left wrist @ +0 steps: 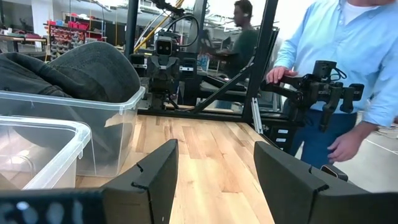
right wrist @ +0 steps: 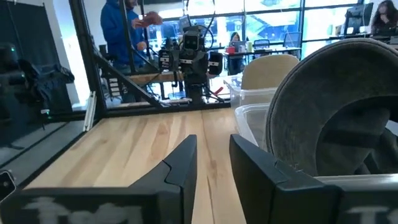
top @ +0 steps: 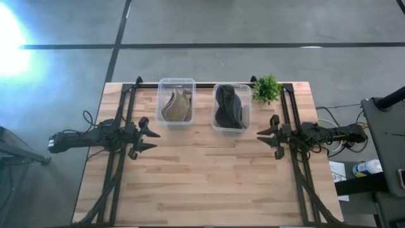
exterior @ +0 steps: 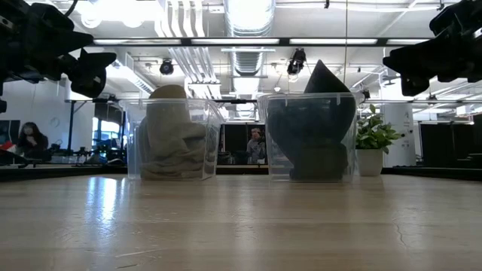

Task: Pick & Place hat
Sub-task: Return to Home Position

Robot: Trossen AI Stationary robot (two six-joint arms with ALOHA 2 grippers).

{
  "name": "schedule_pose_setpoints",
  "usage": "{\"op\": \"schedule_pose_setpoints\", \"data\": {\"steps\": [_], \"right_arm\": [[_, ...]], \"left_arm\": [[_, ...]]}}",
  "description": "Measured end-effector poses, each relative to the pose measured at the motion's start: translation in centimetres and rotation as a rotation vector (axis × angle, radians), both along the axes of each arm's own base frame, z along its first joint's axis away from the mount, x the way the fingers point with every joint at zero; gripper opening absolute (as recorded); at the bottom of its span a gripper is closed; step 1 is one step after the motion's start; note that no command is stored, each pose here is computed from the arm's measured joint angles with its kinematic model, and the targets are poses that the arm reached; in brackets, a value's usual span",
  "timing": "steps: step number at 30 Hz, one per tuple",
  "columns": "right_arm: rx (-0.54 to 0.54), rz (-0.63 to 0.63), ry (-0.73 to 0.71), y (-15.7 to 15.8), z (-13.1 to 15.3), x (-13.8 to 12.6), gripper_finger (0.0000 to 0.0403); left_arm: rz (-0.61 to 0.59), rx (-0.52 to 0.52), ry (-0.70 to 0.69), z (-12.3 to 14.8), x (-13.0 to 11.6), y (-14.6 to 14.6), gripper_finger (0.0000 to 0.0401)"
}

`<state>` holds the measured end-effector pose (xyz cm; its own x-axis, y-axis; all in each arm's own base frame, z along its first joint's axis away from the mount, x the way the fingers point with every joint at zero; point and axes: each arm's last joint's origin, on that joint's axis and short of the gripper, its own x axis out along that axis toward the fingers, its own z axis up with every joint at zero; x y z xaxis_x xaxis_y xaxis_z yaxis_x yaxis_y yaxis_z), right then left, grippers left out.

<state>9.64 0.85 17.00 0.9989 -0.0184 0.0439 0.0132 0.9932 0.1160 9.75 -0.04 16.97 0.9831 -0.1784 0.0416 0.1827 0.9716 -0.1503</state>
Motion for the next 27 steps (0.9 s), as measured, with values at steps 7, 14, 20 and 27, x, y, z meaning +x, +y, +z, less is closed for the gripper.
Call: {"op": "schedule_pose_setpoints", "data": {"steps": [7,14,20,27], "right_arm": [[-0.02,-0.002,0.008,0.01,-0.05,0.06,0.0082],[-0.013,-0.001,0.009,0.01,-0.06,0.06,0.0078],[-0.013,-0.001,0.009,0.01,-0.06,0.06,0.0086],[-0.013,0.0,0.009,0.01,-0.06,0.06,0.0091]], "left_arm": [[0.0,0.0,0.0,0.0,0.0,0.0,0.0204],[0.0,0.0,0.0,0.0,0.0,0.0,0.0204],[0.001,0.0,0.0,0.0,0.0,0.01,0.0204],[0.001,0.0,0.0,-0.01,0.0,0.01,0.0204]]}}
